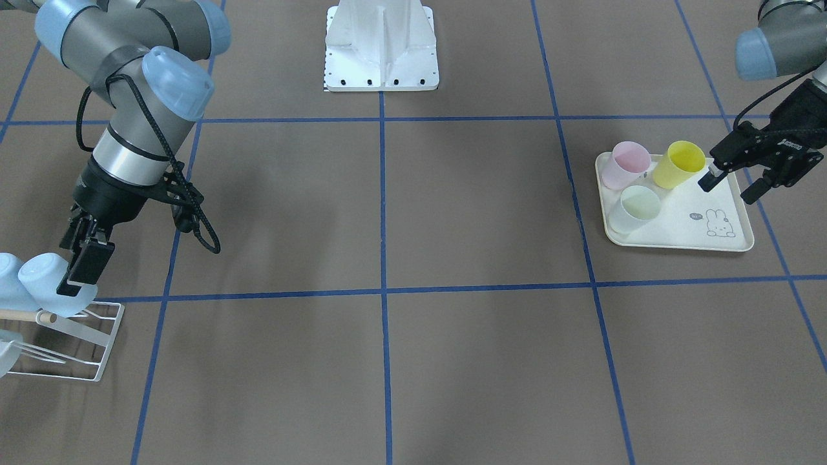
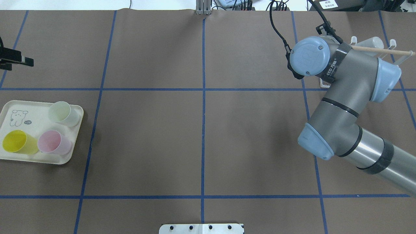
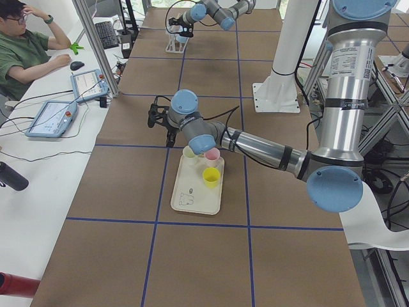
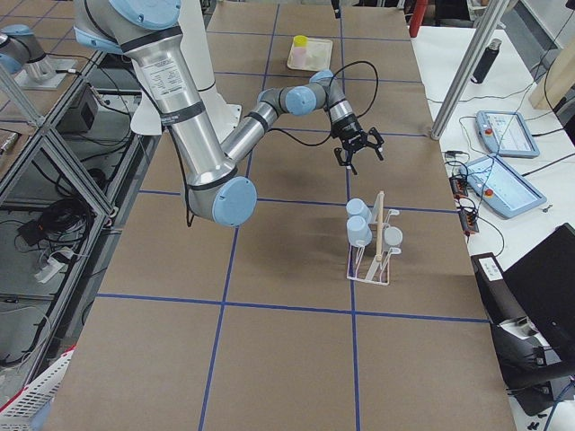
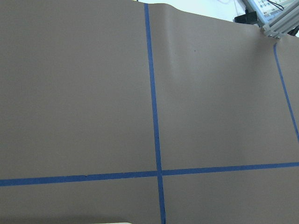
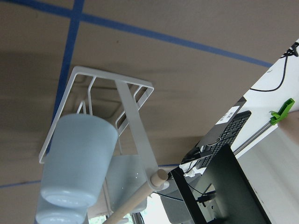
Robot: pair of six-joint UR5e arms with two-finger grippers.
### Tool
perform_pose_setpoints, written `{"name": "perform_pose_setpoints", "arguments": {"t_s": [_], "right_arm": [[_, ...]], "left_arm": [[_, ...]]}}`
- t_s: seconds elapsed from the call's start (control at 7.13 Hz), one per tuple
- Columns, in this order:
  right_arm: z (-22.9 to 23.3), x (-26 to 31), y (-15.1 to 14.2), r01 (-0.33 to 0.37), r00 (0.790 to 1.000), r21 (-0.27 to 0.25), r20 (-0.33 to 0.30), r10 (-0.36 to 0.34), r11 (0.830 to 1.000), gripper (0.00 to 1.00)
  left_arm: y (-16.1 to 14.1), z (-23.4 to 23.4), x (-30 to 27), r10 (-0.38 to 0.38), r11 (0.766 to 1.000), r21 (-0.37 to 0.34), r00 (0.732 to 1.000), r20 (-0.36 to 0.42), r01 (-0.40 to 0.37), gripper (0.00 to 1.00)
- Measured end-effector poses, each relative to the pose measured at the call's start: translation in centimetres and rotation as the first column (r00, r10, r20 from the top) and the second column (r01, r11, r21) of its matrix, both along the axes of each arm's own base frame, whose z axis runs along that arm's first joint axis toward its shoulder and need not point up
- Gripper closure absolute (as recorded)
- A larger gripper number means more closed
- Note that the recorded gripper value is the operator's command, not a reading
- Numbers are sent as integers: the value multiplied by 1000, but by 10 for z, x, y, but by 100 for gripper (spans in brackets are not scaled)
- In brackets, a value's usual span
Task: Transfer IKEA cup to right arm and place on rack
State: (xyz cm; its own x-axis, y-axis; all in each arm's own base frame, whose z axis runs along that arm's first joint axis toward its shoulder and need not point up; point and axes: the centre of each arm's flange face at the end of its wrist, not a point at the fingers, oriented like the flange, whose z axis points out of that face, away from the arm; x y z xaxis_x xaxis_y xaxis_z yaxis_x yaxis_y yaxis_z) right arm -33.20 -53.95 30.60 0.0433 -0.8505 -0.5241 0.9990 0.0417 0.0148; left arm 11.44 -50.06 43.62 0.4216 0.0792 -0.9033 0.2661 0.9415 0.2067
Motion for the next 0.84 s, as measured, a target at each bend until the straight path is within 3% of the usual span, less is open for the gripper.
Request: {"name": "perform_pose_setpoints", "arguments": {"t_s": [0.14, 0.28, 0.42, 0.56, 0.84], "right_arm": [[-17, -4, 5, -66, 990, -27, 125, 69, 997, 1], [-36, -7, 12, -139, 953, -76, 262, 155, 987, 1], [-61, -12, 18, -204, 889, -140, 388, 243, 969, 1], [-93, -20, 23, -272, 788, -225, 505, 351, 936, 1], [-153, -41, 36, -355, 542, -365, 670, 507, 861, 1]], "left_arm": [[3, 4, 0, -8, 1000, 0, 1000, 10, 8, 0], [7, 11, 4, -16, 1000, -6, 999, 29, 16, 0], [12, 21, 13, -20, 1000, -13, 998, 54, 21, 0], [18, 31, 28, -25, 1000, -15, 996, 90, 26, 0], [30, 46, 52, -14, 1000, -22, 991, 136, 17, 0]]}}
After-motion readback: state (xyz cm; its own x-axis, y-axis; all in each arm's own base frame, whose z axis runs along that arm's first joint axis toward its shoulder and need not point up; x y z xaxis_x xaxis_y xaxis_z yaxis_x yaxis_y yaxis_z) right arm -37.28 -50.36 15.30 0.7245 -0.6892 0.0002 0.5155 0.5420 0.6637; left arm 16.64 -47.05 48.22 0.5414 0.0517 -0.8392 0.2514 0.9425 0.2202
